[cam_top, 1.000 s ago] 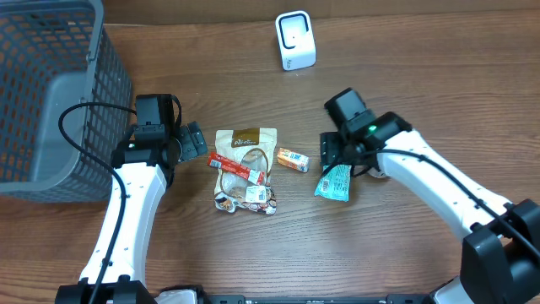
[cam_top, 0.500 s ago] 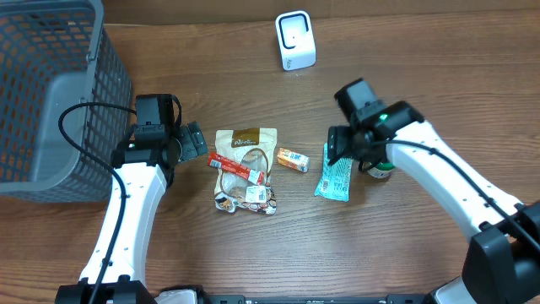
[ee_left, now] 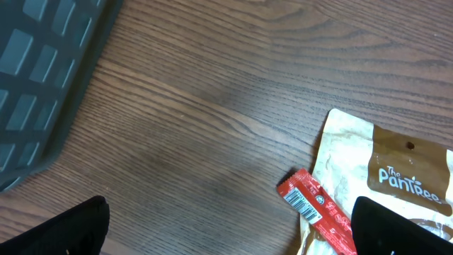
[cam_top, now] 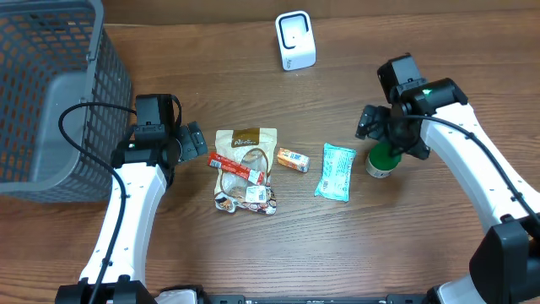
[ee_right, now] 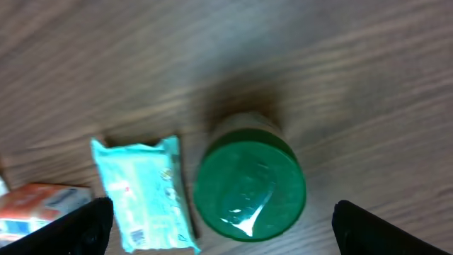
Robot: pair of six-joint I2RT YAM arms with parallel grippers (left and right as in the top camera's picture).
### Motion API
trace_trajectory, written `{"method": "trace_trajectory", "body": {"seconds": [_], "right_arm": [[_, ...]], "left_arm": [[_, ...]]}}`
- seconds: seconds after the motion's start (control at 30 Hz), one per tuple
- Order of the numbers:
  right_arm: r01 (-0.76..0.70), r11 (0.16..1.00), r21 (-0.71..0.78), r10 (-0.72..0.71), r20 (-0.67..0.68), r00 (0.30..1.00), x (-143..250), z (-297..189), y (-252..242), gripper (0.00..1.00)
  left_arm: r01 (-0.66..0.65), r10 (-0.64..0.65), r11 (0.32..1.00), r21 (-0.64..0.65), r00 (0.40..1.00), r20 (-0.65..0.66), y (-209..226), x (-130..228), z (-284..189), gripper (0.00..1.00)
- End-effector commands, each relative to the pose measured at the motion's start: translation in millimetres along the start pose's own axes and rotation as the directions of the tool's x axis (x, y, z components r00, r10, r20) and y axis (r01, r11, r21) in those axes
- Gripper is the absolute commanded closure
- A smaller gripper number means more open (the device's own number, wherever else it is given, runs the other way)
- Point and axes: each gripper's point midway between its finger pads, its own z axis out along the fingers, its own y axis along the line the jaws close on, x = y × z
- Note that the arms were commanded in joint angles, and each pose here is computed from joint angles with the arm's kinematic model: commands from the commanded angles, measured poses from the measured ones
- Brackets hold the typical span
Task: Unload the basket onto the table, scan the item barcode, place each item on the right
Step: 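Move the right gripper to the green-lidded jar and grasp it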
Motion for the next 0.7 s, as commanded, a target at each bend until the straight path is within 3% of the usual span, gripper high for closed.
{"method": "trace_trajectory", "body": {"seconds": [0.0,0.43,0.67], "right_arm": [[-0.011,1.000,0.016,0.011,-0.011,1.000,7,8,-6,0.00],[-0.011,0.999,0.030,0.012,-0.029,0.999,23,44,-15,0.02],[-0.002,0.999,0.043,0.004,-0.041,0.999,28,48,-19,0.23]], "left_arm": [[-0.002,0.002,1.000,-0.009,1.000,0.013,1,-5,-2,0.00],[-0.002,0.002,1.000,-0.009,1.000,0.013,1,-5,-2,0.00],[-0.002,0.002,1.000,-0.009,1.000,0.013,1,-5,-2,0.00]]}}
